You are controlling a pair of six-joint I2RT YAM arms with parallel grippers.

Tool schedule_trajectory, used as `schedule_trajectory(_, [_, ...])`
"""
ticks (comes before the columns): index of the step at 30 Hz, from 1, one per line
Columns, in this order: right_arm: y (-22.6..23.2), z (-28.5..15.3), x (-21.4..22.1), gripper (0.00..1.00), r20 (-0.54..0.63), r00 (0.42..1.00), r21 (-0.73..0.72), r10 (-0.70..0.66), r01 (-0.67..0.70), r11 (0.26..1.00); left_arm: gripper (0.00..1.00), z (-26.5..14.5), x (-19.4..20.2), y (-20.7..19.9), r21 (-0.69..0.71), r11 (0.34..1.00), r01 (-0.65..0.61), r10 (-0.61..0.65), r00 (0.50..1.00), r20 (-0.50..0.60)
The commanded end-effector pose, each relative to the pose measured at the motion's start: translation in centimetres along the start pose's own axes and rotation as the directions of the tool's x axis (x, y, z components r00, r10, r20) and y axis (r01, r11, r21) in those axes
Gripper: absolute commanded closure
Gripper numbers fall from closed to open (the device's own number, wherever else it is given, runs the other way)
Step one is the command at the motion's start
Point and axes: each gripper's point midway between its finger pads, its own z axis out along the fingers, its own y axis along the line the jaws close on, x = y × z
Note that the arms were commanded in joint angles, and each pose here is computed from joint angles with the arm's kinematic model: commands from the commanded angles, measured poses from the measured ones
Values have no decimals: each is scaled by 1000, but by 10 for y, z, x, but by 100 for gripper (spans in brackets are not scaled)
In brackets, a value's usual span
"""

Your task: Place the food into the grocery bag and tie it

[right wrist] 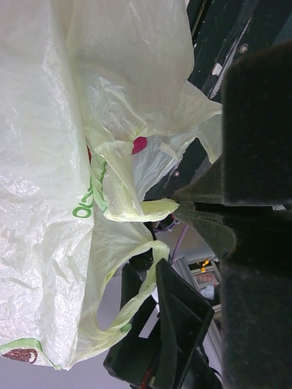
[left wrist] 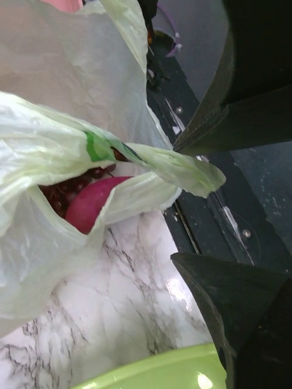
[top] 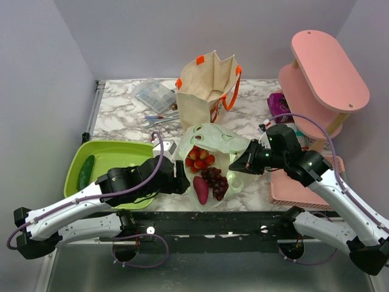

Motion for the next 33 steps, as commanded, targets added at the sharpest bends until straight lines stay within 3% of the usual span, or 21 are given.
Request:
schedule_trajectory(1, [-4,2,3,99,-8,1000,12,13,-13,1000,46,5,-15,-29,100,994,53,-58,997,49])
schedule_trajectory(4, [-4,1,3,99,-7,1000,16,11,-11,1000,68,9,-16,-21,43,997,61,-63,997,50])
schedule_trajectory(7, [-4,0,3,99,-4,1000,14,13,-13,1000,98,7,-19,-26,70,995,73,-78,995,63])
schedule_trajectory(8, [-2,-1,3,99,-4,1000,7,14,-14,1000,100,4,-21,-28,83,994,74,-80,994,70])
schedule_trajectory(13, [37,-19,-5,99,2,1000,-105,15,-15,994,100,-36,-53,-43,134,990,49,-66,990,126])
schedule_trajectory(19, [76,-41,-33,99,112,993,-169,-29,48,984,100,-90,-109,-71,191,981,-38,-11,968,250])
schedule_trajectory(28, [133,-70,-92,99,330,939,-187,-94,163,969,100,-119,-174,-98,205,971,-120,41,936,351])
schedule_trajectory(33, [149,-74,-105,99,364,925,-194,-112,192,962,100,-134,-198,-103,242,961,-132,32,926,376])
